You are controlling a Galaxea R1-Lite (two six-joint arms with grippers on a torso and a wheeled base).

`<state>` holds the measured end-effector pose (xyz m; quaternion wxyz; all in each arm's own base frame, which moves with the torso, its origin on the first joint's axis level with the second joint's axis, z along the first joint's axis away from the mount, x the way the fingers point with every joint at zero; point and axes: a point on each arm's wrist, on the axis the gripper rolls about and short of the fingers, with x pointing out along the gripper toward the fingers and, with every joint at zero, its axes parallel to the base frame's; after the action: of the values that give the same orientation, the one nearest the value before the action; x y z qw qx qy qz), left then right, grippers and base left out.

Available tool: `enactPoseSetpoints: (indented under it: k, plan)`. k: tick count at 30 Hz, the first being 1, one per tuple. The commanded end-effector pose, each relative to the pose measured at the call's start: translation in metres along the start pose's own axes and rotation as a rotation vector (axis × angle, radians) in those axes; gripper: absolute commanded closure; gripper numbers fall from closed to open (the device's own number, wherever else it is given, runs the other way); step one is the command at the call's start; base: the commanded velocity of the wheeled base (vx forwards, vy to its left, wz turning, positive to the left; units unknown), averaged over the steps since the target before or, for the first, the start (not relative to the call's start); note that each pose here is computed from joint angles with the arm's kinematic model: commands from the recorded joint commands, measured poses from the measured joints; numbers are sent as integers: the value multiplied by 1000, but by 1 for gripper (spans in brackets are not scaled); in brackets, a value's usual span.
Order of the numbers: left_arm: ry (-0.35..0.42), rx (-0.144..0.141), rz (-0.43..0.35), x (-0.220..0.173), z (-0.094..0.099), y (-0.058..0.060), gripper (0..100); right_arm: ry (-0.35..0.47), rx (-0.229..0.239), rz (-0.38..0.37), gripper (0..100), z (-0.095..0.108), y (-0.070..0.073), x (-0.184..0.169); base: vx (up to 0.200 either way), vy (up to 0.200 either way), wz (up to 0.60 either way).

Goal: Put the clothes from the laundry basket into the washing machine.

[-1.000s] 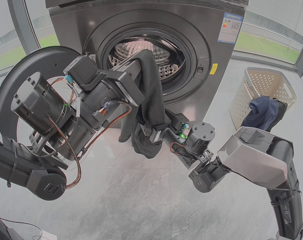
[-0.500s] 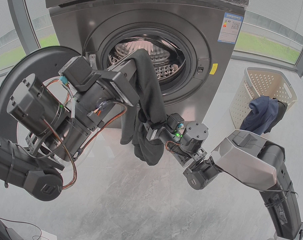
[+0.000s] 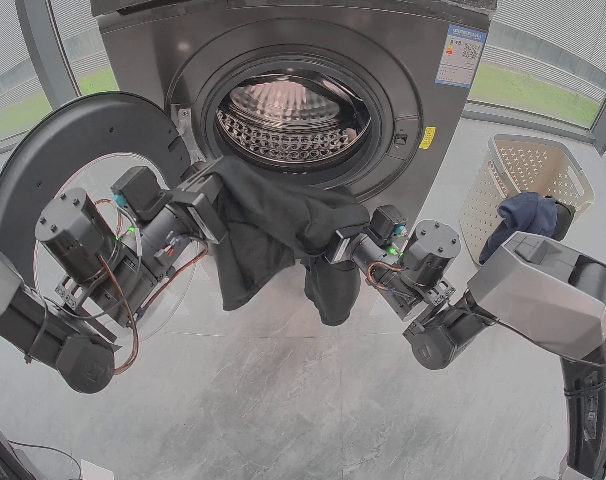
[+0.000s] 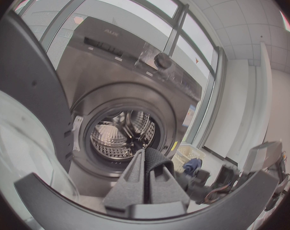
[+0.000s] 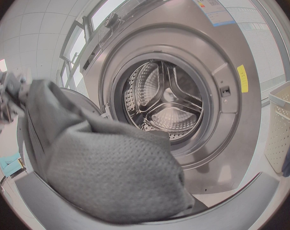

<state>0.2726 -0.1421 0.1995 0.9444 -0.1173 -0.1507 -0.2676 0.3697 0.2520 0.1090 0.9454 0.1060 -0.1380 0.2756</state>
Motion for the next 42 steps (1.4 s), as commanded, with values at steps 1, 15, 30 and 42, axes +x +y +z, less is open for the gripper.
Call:
enactPoseSetpoints:
  k: [1,15,30,42]
  plan:
    - [116,4,56,-3,-41,17,100,-54,4,11,100,35,6,-3,0,0,0]
    - [281,4,64,-13,-93,23,0,-133,25,52,100,69,25,-5,0,0,0]
    - [601,57,-85,-74,-133,12,0,-132,24,50,100,70,25,-4,0,0,0]
    - [368,82,-199,-23,-108,-2,0,-107,31,64,100,61,31,-7,0,0,0]
